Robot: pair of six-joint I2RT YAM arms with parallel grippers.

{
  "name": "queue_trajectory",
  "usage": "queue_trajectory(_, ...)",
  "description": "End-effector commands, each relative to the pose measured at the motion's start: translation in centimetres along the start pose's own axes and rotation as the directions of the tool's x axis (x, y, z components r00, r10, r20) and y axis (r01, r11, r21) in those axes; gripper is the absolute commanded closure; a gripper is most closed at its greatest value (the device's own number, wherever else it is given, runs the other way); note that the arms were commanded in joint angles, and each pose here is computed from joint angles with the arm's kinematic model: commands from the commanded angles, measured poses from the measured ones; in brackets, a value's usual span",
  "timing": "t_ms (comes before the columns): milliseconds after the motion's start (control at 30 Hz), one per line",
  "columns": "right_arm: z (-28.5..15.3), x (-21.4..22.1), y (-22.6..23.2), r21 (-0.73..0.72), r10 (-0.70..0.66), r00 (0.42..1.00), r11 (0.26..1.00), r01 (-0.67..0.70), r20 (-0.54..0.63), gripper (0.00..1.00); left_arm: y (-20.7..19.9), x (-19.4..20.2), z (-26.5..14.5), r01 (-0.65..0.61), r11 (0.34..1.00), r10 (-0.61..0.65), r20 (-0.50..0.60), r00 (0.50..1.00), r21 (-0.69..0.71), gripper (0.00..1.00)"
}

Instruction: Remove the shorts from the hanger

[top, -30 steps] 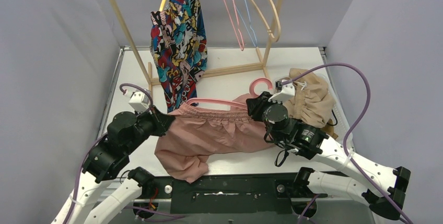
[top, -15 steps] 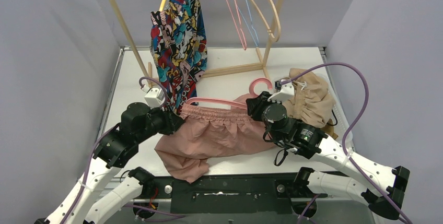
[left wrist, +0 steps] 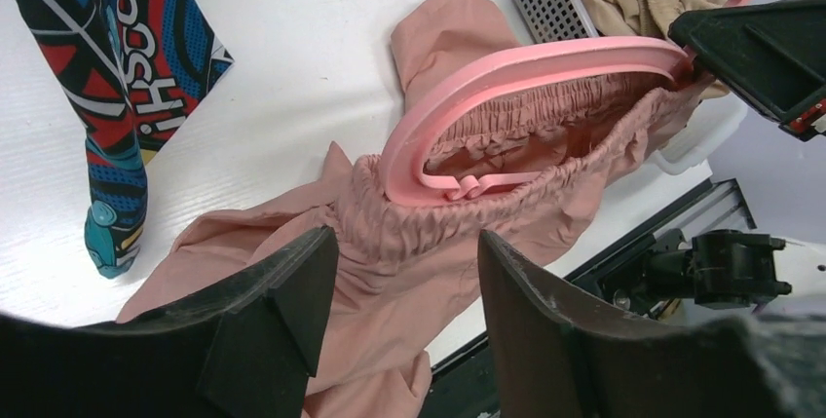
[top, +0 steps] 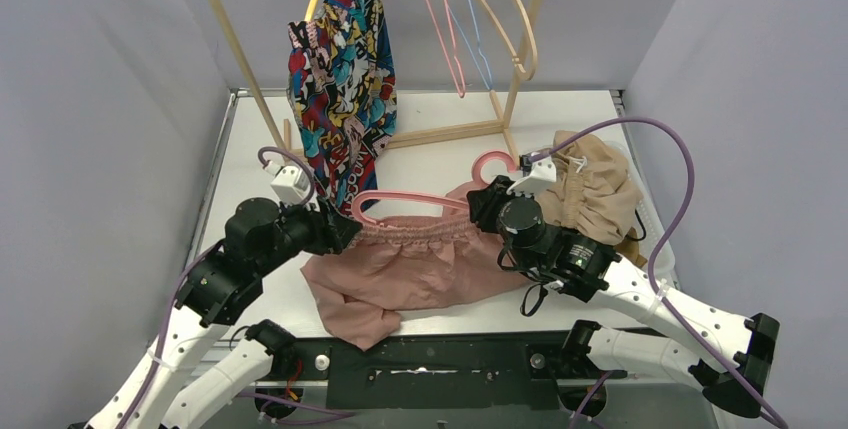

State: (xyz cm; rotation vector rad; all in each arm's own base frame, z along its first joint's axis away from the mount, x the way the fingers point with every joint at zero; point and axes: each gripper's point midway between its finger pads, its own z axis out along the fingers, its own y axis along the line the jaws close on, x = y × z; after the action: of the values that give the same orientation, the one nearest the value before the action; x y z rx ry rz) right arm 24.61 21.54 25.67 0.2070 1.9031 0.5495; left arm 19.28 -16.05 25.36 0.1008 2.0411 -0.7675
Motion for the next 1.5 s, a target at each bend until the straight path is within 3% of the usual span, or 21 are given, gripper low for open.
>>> queue_trajectory(0, -0.3, -2.1, 1.0, -0.028, 0.067, 0.996, 0.997, -0.065, 0.059, 1.0, -0.5, -1.2, 1.0, -0.004, 1.0, 0.003, 0.049, 0.999, 0.026, 0.51)
queue_trajectory(200, -0.4, -2.1, 0.5, -0.019, 0.068, 0.996, 0.998, -0.067, 0.065, 1.0, 0.2, -0.2, 1.2, 0.02, 1.0, -0.02, 0.031, 0.999, 0.0, 0.53)
queue_trajectory(433, 0.0, -0.9, 1.8, -0.089, 0.017, 1.0, 0.996, -0.015, 0.023, 1.0, -0.6, -1.8, 0.0, -0.001, 0.999, -0.003, 0.109, 0.994, 0.037, 0.43)
queue_trajectory(733, 0.2, 1.0, 3.3, -0.177, -0.06, 0.997, 0.983, 0.05, -0.053, 1.0, -0.3, 0.2, 2.0, -0.054, 0.998, 0.055, -0.035, 0.998, 0.037, 0.34)
queue_trajectory(867, 0.1, 1.3, 3.3, -0.196, -0.084, 0.995, 0.978, 0.071, -0.061, 1.0, -1.2, 0.3, 2.8, -0.081, 0.991, 0.089, -0.075, 0.993, 0.109, 0.32)
queue_trajectory(1067, -0.2, 1.2, 3.7, -0.222, -0.11, 0.992, 0.971, 0.093, -0.065, 0.99, -2.3, 0.7, 2.9, -0.063, 0.959, 0.107, -0.15, 0.983, 0.275, 0.34)
queue_trajectory(1233, -0.2, 1.6, 3.5, -0.218, -0.12, 0.989, 0.971, 0.1, -0.081, 0.99, -1.7, -0.1, 2.0, -0.011, 0.941, 0.064, -0.147, 0.987, 0.339, 0.34)
queue_trajectory(1467, -0.4, 1.4, 3.6, -0.22, -0.118, 0.99, 0.971, 0.097, -0.084, 0.98, -1.6, -0.2, 1.5, 0.015, 0.927, 0.037, -0.129, 0.991, 0.374, 0.49)
